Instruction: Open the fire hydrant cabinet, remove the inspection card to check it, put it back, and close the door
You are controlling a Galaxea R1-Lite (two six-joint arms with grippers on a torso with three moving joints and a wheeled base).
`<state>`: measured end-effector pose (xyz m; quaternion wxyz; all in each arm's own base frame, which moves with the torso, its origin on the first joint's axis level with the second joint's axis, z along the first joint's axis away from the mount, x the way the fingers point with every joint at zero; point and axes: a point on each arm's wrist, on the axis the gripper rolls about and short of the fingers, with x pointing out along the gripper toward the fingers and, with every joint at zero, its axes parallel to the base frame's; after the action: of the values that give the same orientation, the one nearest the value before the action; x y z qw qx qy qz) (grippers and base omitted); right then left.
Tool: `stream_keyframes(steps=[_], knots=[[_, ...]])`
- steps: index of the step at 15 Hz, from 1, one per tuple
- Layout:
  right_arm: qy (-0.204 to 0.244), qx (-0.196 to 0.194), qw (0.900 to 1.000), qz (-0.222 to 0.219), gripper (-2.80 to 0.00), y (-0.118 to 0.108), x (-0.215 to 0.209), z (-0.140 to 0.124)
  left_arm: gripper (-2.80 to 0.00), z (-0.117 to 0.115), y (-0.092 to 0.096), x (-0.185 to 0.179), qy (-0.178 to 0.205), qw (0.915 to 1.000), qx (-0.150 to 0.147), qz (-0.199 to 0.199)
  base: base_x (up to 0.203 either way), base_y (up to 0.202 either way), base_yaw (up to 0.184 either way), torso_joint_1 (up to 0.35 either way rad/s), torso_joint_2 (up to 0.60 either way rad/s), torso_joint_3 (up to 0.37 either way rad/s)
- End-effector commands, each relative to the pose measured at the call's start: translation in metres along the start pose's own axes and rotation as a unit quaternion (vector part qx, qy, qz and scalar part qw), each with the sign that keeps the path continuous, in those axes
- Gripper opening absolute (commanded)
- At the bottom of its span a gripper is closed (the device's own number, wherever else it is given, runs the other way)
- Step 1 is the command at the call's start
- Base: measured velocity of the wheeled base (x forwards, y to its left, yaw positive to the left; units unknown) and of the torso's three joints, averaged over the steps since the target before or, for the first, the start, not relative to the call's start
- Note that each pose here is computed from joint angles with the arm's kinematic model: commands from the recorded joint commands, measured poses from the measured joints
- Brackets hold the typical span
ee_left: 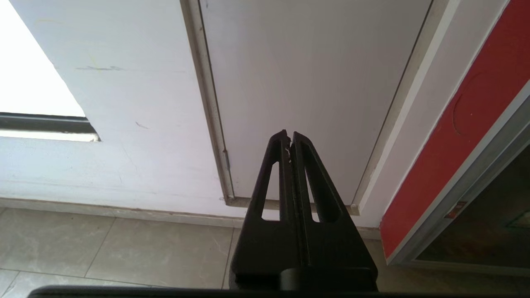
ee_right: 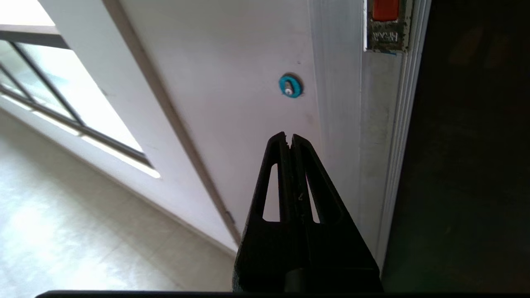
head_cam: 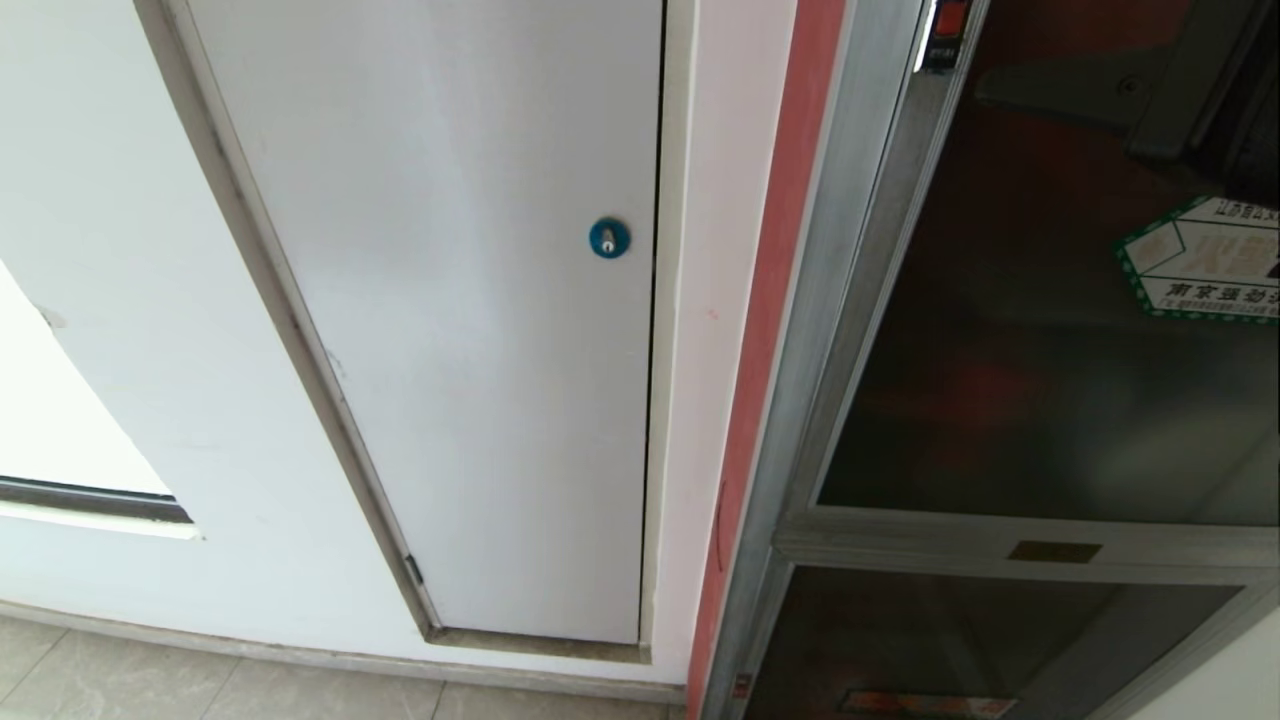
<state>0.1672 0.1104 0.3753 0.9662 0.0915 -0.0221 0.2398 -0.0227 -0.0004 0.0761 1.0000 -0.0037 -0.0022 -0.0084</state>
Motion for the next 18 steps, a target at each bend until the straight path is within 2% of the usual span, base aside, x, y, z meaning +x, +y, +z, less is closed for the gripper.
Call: stream_keyframes(steps=[1, 3, 6, 11, 15, 16, 18], knots=[[-0.028, -0.046, 0.998, -0.029, -2.8, 0.002, 0.001, -0.02, -2.8, 0.0, 0.0, 0.0, 0.0, 1.0, 0.0, 0.0, 0.0, 0.0, 0.0, 0.0, 0.0, 0.0], [-0.088, -0.075, 0.991, -0.061, -2.8, 0.002, 0.006, -0.03, -2.8, 0.0, 0.0, 0.0, 0.001, 1.0, 0.0, 0.0, 0.0, 0.0, 0.0, 0.0, 0.0, 0.0], [-0.13, -0.113, 0.979, -0.105, -2.8, 0.001, 0.014, -0.039, -2.8, 0.0, 0.0, 0.0, 0.0, 1.0, 0.0, 0.0, 0.0, 0.0, 0.0, 0.0, 0.0, 0.0], [-0.125, -0.168, 0.97, -0.123, -2.8, -0.001, 0.009, -0.043, -2.8, 0.0, 0.0, 0.0, 0.0, 1.0, 0.0, 0.0, 0.0, 0.0, 0.0, 0.0, 0.0, 0.0], [-0.132, -0.165, 0.971, -0.116, -2.8, 0.005, 0.004, -0.04, -2.8, 0.0, 0.0, 0.0, 0.0, 1.0, 0.0, 0.0, 0.0, 0.0, 0.0, 0.0, 0.0, 0.0], [-0.126, -0.164, 0.969, -0.135, -2.8, 0.006, 0.004, -0.042, -2.8, 0.0, 0.0, 0.0, 0.0, 1.0, 0.0, 0.0, 0.0, 0.0, 0.0, 0.0, 0.0, 0.0], [-0.132, -0.158, 0.969, -0.14, -2.8, 0.015, 0.005, -0.047, -2.8, 0.0, 0.0, 0.0, 0.0, 1.0, 0.0, 0.0, 0.0, 0.0, 0.0, 0.0, 0.0, 0.0]])
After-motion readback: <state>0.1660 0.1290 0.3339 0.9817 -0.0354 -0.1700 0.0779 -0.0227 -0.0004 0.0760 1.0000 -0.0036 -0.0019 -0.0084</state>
